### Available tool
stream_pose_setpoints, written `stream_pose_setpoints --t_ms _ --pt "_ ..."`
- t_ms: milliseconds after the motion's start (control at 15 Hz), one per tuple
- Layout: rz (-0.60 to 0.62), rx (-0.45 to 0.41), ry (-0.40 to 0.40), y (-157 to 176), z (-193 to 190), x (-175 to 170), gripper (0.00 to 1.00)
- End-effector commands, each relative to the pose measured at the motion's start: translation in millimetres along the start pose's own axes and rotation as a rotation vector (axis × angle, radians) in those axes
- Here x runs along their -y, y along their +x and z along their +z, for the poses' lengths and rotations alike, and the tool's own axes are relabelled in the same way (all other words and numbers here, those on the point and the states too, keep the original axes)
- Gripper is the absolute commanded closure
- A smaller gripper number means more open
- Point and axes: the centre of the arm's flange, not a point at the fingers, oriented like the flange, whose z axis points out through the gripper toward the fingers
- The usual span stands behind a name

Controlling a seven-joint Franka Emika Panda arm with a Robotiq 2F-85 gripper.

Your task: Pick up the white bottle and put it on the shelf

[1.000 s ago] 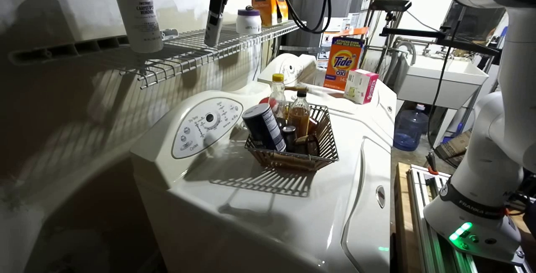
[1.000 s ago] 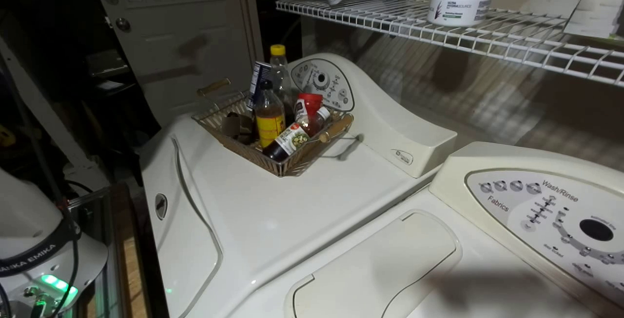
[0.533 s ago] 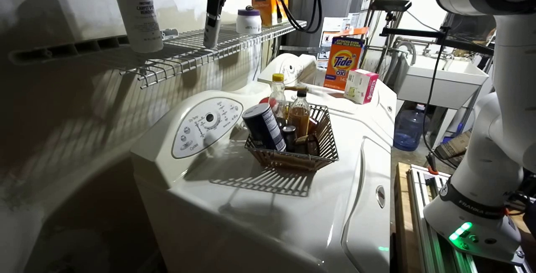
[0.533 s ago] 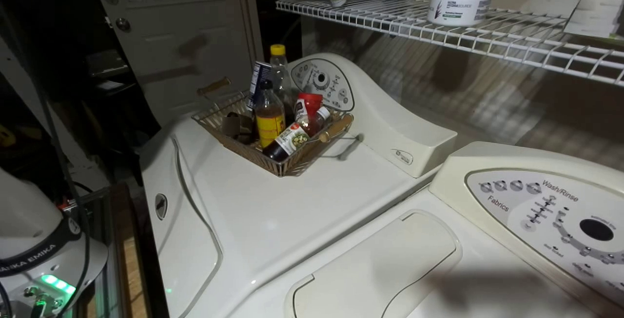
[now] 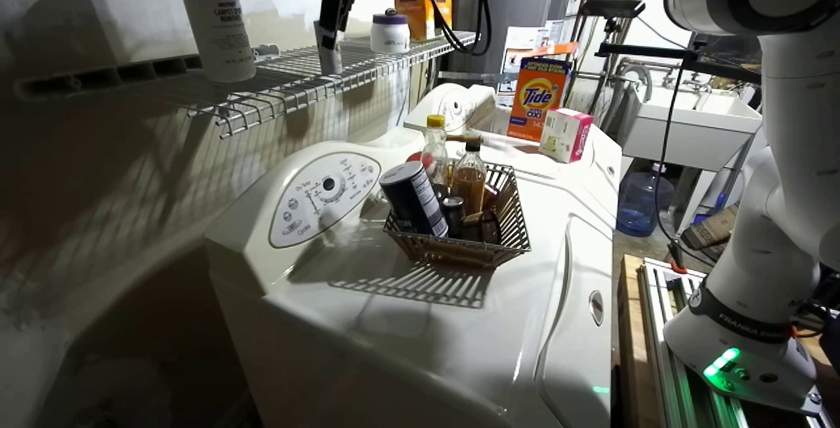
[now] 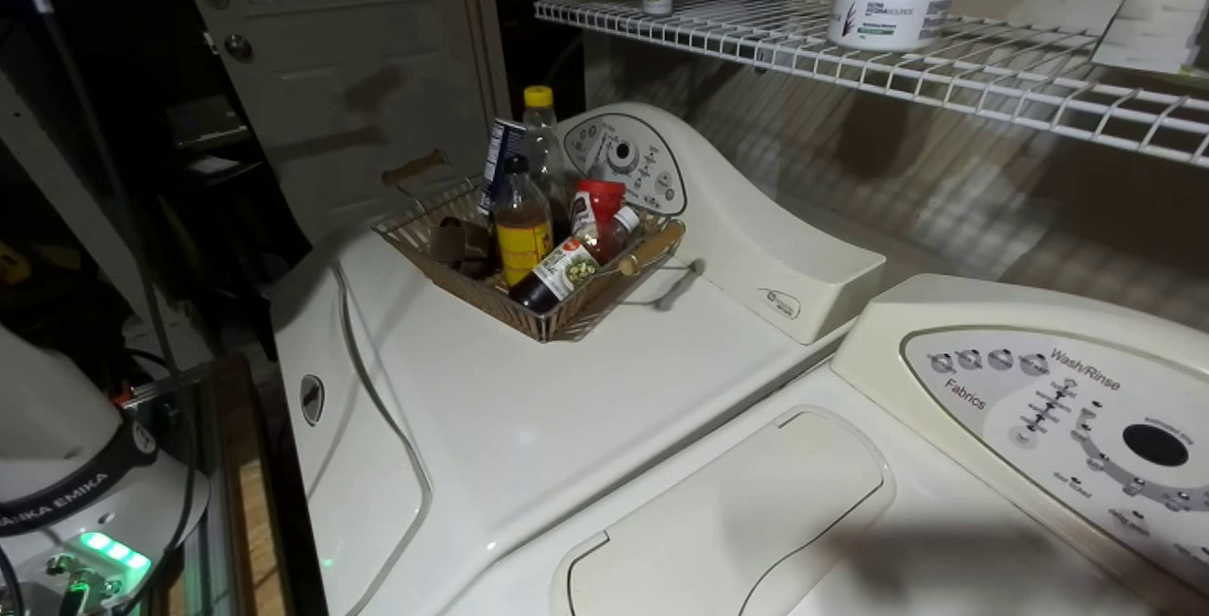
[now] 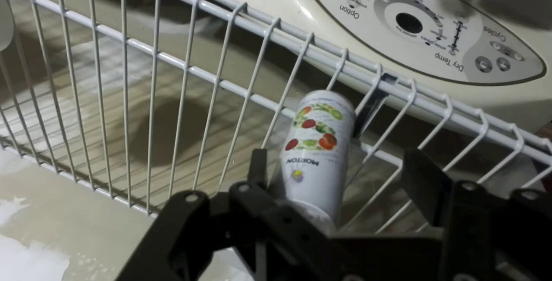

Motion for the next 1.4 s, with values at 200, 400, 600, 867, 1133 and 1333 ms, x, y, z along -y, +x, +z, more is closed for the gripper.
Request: stream_pose_setpoints --t_ms 200,400,600,867,1133,1333 --pt "0.009 0.013 -0.009 21 6 -8 0.00" --pt "0.048 -0.001 -0.014 15 -10 -10 0.00" --pt "0.094 -0.024 -0.002 3 -30 -8 0.00" --pt "0.170 -0.089 0.066 -15 -54 -1 0.00" --pt "0.229 -0.161 0.087 -35 -81 7 0.00" --pt "0.245 -0.208 0.068 -51 -98 10 0.00"
